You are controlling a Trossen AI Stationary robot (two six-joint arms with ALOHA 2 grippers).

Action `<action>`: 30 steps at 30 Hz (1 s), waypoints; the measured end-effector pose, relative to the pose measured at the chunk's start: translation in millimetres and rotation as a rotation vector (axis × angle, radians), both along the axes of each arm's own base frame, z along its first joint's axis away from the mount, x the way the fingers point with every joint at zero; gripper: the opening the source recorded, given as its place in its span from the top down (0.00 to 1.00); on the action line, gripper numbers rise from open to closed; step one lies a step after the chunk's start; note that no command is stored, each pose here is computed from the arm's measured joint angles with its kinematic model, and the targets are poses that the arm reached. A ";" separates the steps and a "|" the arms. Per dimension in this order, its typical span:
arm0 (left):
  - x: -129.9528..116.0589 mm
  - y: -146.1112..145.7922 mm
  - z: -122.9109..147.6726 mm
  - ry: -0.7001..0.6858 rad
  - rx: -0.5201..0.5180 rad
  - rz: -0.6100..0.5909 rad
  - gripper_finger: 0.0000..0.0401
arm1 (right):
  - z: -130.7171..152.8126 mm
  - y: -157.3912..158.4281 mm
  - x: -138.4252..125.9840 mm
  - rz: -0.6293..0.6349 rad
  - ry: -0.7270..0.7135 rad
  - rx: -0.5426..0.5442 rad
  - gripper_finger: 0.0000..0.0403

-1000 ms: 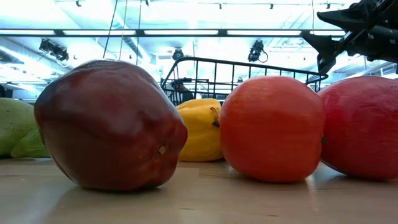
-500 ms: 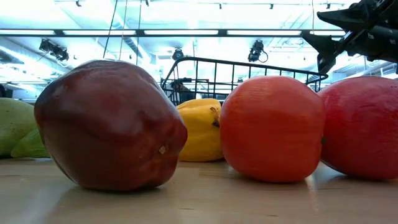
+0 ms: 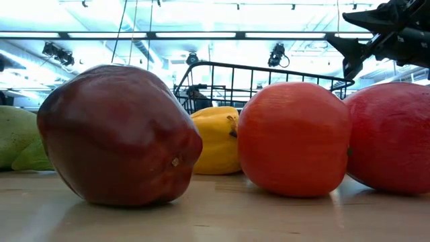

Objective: Build produce basket
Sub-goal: Put the red apple into the black wire basket

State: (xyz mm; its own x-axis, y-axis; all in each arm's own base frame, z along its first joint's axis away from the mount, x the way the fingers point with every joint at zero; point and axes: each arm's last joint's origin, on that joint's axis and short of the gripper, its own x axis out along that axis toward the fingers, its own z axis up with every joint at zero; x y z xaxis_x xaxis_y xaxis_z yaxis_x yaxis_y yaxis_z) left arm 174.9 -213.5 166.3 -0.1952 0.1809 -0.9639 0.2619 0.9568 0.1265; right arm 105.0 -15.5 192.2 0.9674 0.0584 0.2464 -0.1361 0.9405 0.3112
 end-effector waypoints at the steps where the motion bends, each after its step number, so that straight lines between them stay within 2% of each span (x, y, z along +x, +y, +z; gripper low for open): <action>1: 0.8 -0.5 -0.2 -0.010 -0.004 0.000 0.02 | 0.0 0.0 0.0 0.000 0.000 0.000 0.43; 9: 8.7 -6.5 -2.3 -0.108 -0.056 0.021 0.02 | -0.1 0.0 0.0 0.000 0.000 0.000 0.43; 19: 16.9 -11.8 -3.2 -0.228 -0.084 0.146 0.02 | -0.1 0.0 0.0 0.000 0.000 0.000 0.43; 30: 21.5 -15.2 -3.2 -0.307 -0.099 0.231 0.02 | 0.0 0.0 0.0 0.000 0.001 0.000 0.43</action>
State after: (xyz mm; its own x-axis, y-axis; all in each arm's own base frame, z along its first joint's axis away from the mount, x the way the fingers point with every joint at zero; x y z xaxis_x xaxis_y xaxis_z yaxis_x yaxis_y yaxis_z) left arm 196.4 -228.7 163.1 0.0806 0.0692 -0.9943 0.0028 0.9976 0.0696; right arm 105.0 -15.5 192.2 0.9675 0.0585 0.2459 -0.1361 0.9405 0.3114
